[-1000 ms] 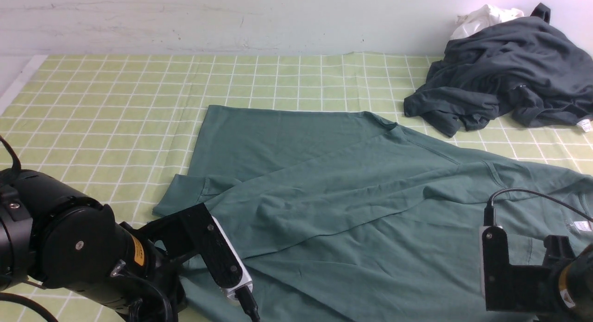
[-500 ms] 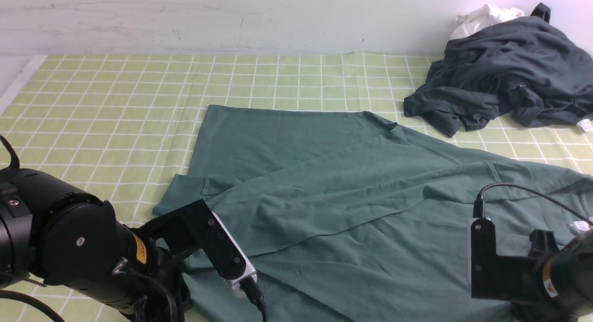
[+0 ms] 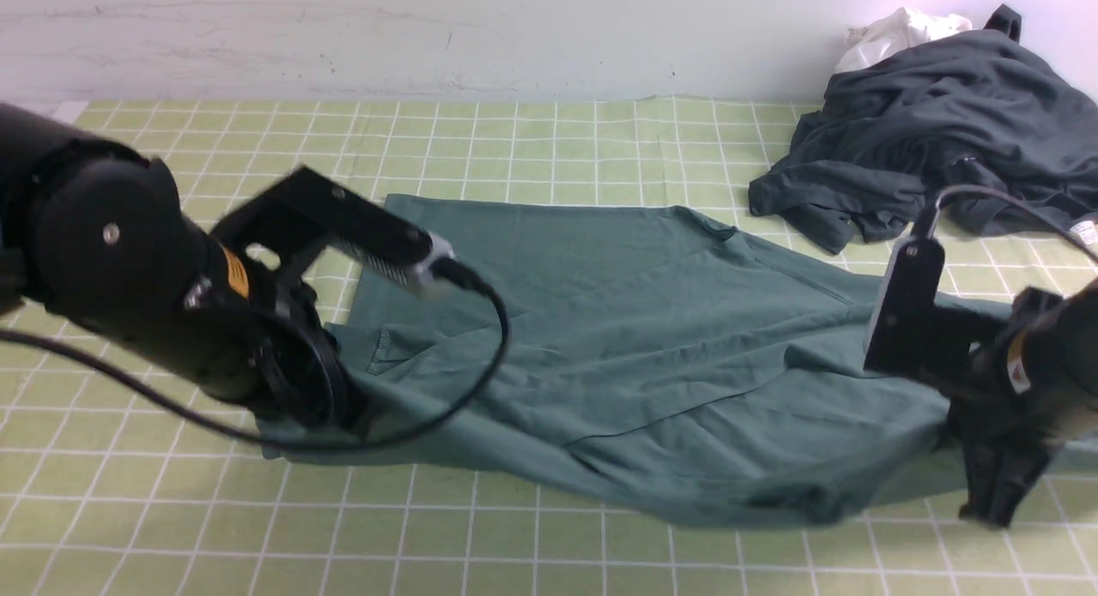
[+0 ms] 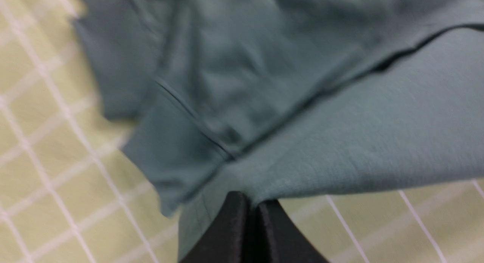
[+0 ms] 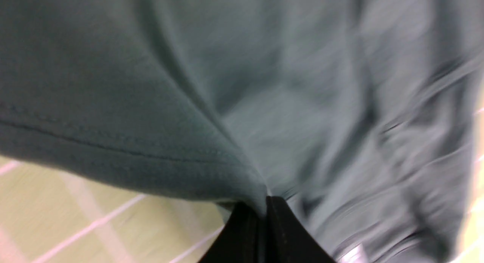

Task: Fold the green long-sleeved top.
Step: Use both arms to drag the lower edge of the fabric forward and fold it over the upper edge

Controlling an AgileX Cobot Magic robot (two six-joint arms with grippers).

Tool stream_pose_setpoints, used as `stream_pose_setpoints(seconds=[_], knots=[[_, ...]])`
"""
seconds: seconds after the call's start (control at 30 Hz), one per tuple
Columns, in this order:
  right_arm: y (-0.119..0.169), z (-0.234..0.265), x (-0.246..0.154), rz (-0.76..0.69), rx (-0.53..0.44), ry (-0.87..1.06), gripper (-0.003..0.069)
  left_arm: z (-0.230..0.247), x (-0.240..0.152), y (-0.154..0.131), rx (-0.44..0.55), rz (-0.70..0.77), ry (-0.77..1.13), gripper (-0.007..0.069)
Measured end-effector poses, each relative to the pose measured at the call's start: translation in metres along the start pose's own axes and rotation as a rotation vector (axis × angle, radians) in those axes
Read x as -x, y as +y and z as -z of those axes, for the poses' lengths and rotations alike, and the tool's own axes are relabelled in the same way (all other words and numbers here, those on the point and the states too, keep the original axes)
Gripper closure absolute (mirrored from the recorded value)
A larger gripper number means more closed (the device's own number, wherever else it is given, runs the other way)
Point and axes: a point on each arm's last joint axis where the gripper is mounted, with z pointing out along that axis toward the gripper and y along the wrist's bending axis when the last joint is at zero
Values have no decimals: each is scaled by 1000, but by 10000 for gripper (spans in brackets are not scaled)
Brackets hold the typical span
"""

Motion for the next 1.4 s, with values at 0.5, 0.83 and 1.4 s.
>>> stream_pose_setpoints(seconds=[0.5, 0.83, 1.4], knots=[[-94, -70, 29, -153, -207, -205, 659, -109, 113, 88, 108, 149, -114, 626], [-147, -138, 56, -248, -239, -207, 655, -178, 156, 111, 190, 77, -204, 579], [-196, -99, 76, -898, -219, -183, 466, -174, 160, 127, 213, 313, -87, 361]])
